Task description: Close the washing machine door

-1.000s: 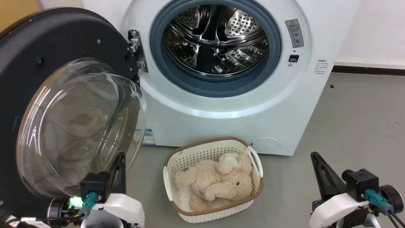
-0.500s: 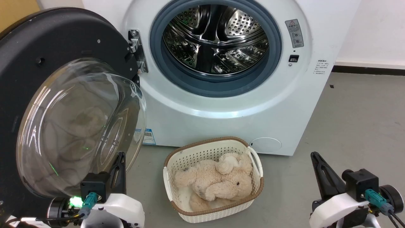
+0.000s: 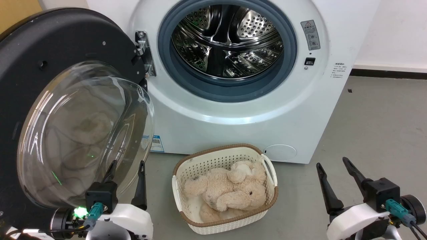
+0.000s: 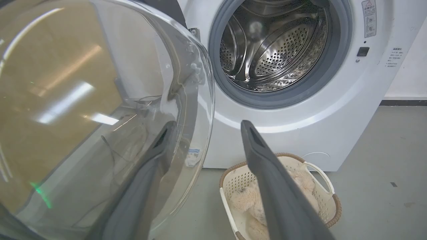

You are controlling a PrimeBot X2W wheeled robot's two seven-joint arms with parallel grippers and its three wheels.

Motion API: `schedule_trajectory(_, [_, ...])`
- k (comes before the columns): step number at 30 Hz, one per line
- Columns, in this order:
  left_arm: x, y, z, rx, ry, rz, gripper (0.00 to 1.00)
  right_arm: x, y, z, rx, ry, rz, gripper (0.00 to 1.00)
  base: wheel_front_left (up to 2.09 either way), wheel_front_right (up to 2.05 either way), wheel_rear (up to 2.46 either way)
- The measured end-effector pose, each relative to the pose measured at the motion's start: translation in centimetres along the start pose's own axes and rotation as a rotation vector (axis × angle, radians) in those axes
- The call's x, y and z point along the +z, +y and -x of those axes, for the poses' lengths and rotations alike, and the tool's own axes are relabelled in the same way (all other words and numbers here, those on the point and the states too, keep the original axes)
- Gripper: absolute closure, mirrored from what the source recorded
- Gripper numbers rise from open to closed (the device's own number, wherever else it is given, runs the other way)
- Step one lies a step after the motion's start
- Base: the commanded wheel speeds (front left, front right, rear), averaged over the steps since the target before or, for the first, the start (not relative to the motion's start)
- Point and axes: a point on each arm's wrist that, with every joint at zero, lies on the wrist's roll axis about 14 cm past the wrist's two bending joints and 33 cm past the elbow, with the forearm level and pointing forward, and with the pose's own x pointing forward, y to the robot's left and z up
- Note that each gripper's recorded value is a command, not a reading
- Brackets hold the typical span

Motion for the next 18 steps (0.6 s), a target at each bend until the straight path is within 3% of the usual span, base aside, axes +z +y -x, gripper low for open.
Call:
schedule_trajectory(4, [0.1, 0.0, 0.0, 0.004, -0.007, 0.000, 0.02, 0.0, -0.2, 0.0, -0.004, -0.004, -0.007, 0.00, 0.00, 0.00, 0.00])
schedule_trajectory(5, [0.1, -0.1, 0.0, 0.006, -0.008, 0.000, 0.84, 0.1, -0.2, 0.0, -0.005, -0.008, -0.010, 0.00, 0.00, 0.00, 0.00])
schedule_trajectory(6, [0.1, -0.1, 0.0, 0.007, -0.009, 0.000, 1.00, 0.1, -0.2, 0.0, -0.007, -0.009, -0.010, 0.00, 0.00, 0.00, 0.00])
schedule_trajectory(18, [1.3, 0.1, 0.0, 0.026, -0.059, -0.001, 1.00, 0.2, -0.6, -0.3, -0.016, -0.030, -0.029, 0.00, 0.00, 0.00, 0.00])
